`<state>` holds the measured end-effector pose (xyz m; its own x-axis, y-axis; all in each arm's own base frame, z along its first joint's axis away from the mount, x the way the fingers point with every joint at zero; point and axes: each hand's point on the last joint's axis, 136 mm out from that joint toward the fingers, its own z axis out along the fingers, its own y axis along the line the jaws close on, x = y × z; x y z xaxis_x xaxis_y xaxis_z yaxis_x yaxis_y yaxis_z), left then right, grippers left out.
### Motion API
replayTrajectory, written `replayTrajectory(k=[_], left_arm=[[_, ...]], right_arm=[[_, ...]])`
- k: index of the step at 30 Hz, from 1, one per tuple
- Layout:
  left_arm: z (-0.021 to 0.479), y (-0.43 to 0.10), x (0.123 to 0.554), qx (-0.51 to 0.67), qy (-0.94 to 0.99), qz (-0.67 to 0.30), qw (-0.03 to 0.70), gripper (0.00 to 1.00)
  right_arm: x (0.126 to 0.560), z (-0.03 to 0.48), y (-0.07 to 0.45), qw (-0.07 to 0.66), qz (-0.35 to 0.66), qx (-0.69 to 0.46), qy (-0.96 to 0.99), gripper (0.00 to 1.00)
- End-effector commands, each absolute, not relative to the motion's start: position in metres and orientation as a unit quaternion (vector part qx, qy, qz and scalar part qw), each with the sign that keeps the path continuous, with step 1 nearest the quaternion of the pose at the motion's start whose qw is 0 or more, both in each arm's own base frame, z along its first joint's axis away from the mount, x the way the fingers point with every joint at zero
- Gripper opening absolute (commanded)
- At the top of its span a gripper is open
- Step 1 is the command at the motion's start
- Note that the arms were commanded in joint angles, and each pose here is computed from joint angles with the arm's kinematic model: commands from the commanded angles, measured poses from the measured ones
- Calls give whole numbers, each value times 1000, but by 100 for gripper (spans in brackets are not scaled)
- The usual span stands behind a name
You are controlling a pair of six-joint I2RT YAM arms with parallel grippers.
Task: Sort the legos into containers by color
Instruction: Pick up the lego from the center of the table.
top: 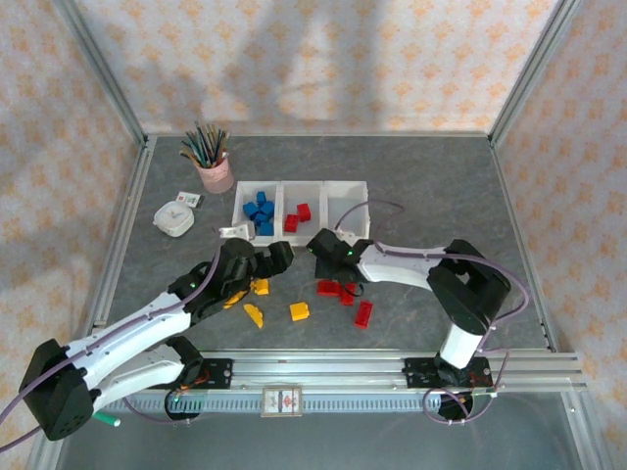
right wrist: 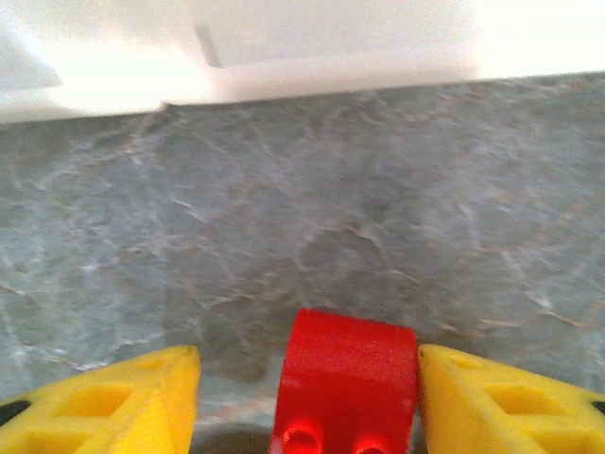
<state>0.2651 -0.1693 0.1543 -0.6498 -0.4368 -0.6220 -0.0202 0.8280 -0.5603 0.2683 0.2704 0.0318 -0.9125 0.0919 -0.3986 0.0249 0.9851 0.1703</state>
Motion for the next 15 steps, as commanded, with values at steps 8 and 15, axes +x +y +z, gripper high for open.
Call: replayTrajectory(k=[8,15], left_arm=[[152,-150,255,-156,869,-242,403,99],[151,-152,257,-155,869,-242,402,99]], right_arm=[[266,24,261,200,21,3,979,53],[264,14,263,187,16,-15,982,42]])
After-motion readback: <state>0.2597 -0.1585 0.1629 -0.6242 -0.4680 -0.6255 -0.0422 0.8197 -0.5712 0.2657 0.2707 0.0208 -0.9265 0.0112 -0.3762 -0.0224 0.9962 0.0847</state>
